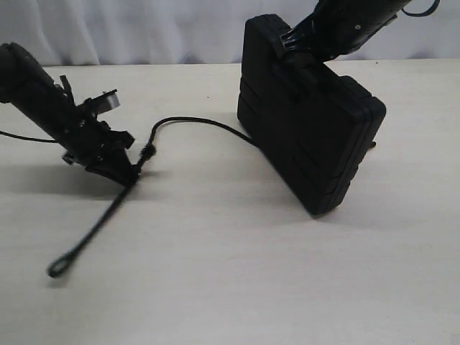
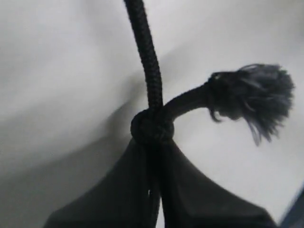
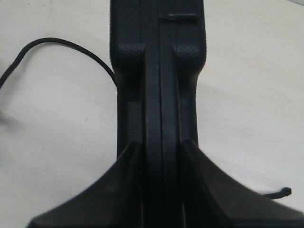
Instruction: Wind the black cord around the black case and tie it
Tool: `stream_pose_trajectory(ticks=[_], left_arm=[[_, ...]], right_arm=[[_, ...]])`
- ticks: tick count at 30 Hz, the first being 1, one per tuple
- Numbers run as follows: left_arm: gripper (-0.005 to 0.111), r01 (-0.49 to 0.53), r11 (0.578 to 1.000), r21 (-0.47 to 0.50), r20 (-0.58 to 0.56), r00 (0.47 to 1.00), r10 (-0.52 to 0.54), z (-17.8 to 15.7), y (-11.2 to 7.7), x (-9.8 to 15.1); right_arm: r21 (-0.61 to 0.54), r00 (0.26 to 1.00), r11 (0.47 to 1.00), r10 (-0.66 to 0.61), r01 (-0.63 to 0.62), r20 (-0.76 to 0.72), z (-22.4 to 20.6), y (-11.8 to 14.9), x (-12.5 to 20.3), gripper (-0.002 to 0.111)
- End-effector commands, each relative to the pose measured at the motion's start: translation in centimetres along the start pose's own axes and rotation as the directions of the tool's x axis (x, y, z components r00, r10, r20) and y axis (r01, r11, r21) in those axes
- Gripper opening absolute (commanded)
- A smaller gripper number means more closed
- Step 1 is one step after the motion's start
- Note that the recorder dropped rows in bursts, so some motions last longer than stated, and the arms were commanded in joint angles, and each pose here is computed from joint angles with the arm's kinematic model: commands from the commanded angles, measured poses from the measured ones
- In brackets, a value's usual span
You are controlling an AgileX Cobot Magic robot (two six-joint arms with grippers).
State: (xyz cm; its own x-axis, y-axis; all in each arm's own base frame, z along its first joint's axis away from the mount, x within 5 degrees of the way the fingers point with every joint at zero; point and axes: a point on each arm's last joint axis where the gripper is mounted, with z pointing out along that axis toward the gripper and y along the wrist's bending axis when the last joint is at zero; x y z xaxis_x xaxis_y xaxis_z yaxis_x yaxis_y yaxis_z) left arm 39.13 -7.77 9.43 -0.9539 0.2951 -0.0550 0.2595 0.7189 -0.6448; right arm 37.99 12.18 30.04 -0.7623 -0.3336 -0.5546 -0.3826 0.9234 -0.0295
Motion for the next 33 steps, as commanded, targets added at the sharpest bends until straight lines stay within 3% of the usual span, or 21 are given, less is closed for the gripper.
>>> stream_pose_trajectory(ticks=[1,5,7,13,15,17,19,20,21,23,25,26,31,33], left_arm=[[0.019,-0.002,0.985,0.175,-0.034,0.999,0.008,2.1,-3.4,-0.3],[0.052,-0.115,0.979,0.168,-0.041,0.991,0.124,3.1,-4.4,-0.3],[0.062,-0.169,0.972,0.165,-0.036,0.983,0.177,3.0,-4.7,-0.3],[0.063,-0.345,0.938,-0.017,-0.093,0.935,0.342,-0.3,-5.5,-1.5],[0.063,-0.416,0.904,-0.096,-0.112,0.907,0.405,-2.0,-6.1,-1.9],[0.063,-0.515,0.85,-0.114,-0.115,0.856,0.504,-3.3,-7.0,-2.0],[0.063,-0.651,0.752,-0.103,-0.115,0.759,0.641,-3.9,-7.7,-2.0],[0.061,-0.749,0.656,-0.091,-0.126,0.662,0.739,-4.0,-8.4,-1.9],[0.059,-0.804,0.588,-0.084,-0.147,0.594,0.791,-4.0,-8.7,-1.8],[0.051,-0.934,0.356,-0.036,-0.199,0.356,0.913,-3.6,-9.6,-1.6],[0.045,-0.977,0.212,0.011,-0.223,0.204,0.953,-2.8,-10.4,-1.5],[0.044,-0.987,0.158,0.041,-0.247,0.143,0.958,-2.1,-10.8,-1.4],[0.044,-0.992,-0.031,0.123,-0.478,-0.086,0.874,0.5,-11.1,-1.5],[0.045,-0.982,-0.078,0.171,-0.532,-0.159,0.832,1.6,-11.1,-1.5]], right_arm=[[0.003,0.997,1.0,-0.01,0.011,-0.076,0.4,0.0,0.8,0.004],[0.002,0.997,1.0,-0.01,0.01,-0.082,0.4,0.0,0.9,0.004],[0.002,0.996,1.0,-0.008,0.008,-0.086,0.4,0.0,0.9,0.004],[0.002,0.996,1.0,-0.008,0.008,-0.086,0.4,0.0,0.9,0.004],[0.002,0.996,1.0,-0.008,0.008,-0.086,0.4,0.0,0.9,0.004],[0.002,0.996,1.0,-0.008,0.008,-0.086,0.4,0.0,0.9,0.004],[0.002,0.996,1.0,-0.008,0.008,-0.086,0.4,0.0,0.9,0.004],[0.002,0.996,1.0,-0.008,0.008,-0.087,0.4,0.0,0.9,0.004],[0.002,0.996,1.0,-0.008,0.008,-0.087,0.4,0.0,0.9,0.004],[0.002,0.996,1.0,-0.008,0.008,-0.09,0.4,0.0,0.9,0.004],[0.001,0.996,1.0,-0.008,0.008,-0.092,0.4,0.0,1.0,0.004],[0.001,0.996,1.0,-0.01,0.01,-0.092,0.4,0.0,1.0,0.004],[0.001,0.996,1.0,-0.01,0.01,-0.093,0.4,0.0,1.0,0.004],[0.001,0.996,1.0,-0.01,0.01,-0.093,0.4,0.0,1.0,0.004]])
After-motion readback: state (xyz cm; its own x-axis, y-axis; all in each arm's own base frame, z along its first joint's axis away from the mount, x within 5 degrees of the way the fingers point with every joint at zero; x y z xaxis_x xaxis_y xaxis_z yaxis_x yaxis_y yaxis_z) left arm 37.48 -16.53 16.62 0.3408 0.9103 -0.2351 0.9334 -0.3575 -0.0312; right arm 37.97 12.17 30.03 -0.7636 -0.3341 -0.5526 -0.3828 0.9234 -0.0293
